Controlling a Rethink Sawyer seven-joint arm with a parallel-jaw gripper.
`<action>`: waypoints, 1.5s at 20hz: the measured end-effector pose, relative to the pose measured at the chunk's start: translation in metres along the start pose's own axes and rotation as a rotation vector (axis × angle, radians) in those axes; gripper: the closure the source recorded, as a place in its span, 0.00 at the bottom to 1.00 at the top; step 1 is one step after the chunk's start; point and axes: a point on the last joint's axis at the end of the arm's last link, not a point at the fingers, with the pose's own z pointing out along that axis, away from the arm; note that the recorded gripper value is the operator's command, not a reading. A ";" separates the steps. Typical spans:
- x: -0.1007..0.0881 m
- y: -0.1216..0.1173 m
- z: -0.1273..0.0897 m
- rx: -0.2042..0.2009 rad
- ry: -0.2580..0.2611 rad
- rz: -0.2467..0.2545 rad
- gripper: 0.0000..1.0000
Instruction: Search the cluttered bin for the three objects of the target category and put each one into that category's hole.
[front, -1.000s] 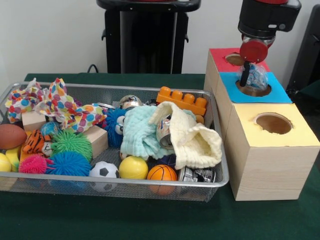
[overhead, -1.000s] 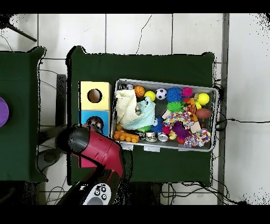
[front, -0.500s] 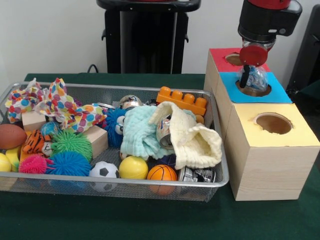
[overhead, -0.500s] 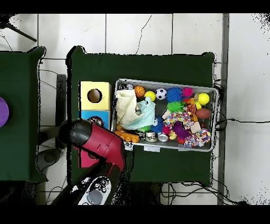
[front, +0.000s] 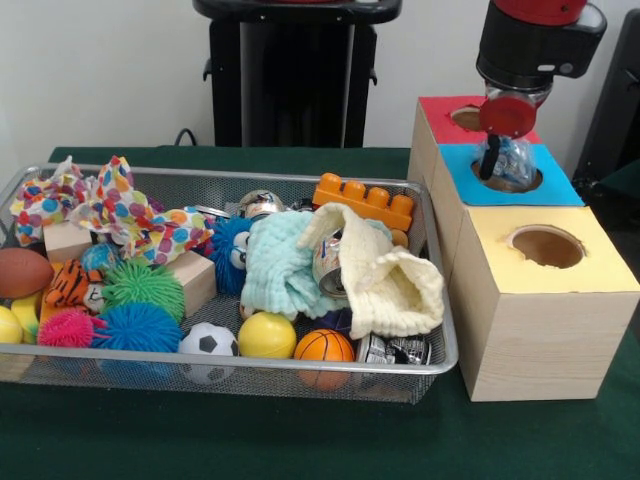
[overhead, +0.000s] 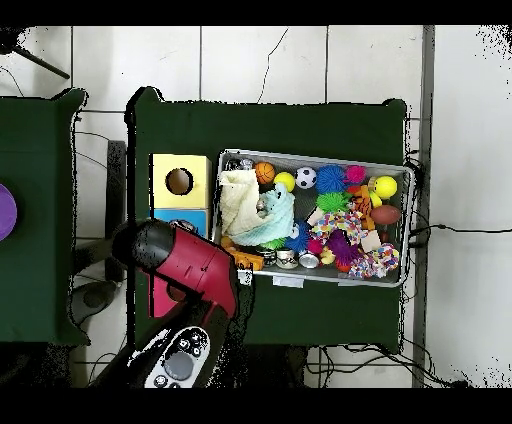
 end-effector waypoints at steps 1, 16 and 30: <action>0.000 0.002 0.001 -0.006 -0.002 0.000 1.00; 0.009 0.017 0.047 -0.031 -0.052 -0.024 1.00; 0.011 0.016 0.050 -0.054 -0.051 -0.026 0.00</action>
